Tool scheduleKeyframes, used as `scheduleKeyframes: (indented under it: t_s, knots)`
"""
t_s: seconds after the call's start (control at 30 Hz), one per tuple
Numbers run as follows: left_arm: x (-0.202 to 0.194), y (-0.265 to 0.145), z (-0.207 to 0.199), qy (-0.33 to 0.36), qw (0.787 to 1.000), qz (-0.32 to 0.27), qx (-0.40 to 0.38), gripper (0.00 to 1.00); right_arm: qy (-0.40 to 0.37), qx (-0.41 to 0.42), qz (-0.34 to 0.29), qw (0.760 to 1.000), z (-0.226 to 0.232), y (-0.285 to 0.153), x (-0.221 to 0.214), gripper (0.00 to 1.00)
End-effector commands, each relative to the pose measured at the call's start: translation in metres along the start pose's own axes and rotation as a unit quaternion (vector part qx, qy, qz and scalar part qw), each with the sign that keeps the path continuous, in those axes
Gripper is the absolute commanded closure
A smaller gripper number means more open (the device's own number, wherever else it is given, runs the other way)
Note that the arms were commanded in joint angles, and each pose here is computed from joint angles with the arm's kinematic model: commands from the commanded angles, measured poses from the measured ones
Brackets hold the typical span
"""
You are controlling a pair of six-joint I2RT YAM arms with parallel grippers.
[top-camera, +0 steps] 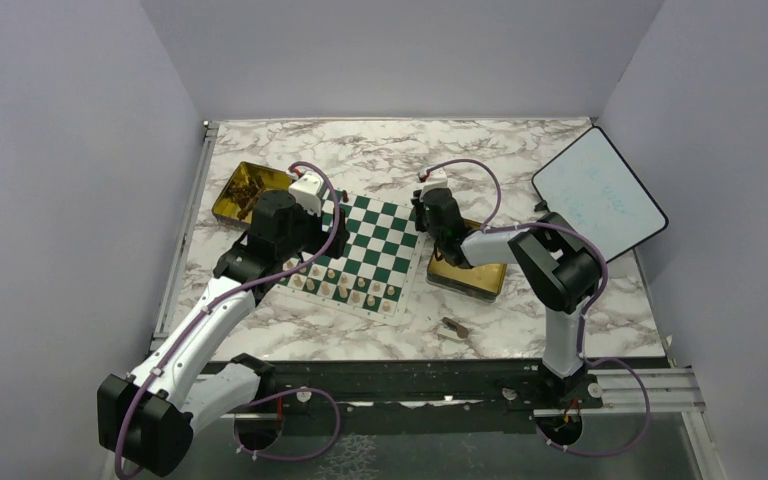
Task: Set up the chess pieces on the board
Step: Place the chess piece on the chessboard.
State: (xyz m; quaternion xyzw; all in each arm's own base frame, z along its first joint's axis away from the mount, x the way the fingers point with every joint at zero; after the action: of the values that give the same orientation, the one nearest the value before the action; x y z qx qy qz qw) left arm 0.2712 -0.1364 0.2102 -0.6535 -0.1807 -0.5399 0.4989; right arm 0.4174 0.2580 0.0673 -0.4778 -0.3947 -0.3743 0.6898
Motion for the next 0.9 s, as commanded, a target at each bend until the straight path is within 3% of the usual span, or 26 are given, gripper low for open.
scheduleKeyframes:
  t_s: [0.0,0.5,0.87]
  knots:
    - [0.000,0.002,0.001,0.005,1.000,-0.004,0.003,0.01,0.003,0.005,0.001,1.000,0.001,0.002,-0.009,0.79]
    - [0.000,0.002,0.002,0.006,1.000,-0.006,0.004,0.01,0.005,0.007,0.004,1.000,0.002,0.000,-0.010,0.68]
    - [-0.007,0.006,0.009,-0.004,0.999,0.017,0.030,0.01,0.015,0.003,-0.004,1.000,0.008,-0.007,0.016,0.45]
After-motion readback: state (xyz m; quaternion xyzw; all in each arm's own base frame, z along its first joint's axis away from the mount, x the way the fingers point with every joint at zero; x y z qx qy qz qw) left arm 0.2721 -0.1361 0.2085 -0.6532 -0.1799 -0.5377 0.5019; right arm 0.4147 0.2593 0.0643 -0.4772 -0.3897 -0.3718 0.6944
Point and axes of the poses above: each gripper's point midway between its finger pads, its own y axis out along the fingers, its own z axis along the line the jaws close on, x = y × z, the point moved 3 cm from there along -y, back along the fingers, and after that the axes turned 13 degrees about y, right-handed, at the moved point
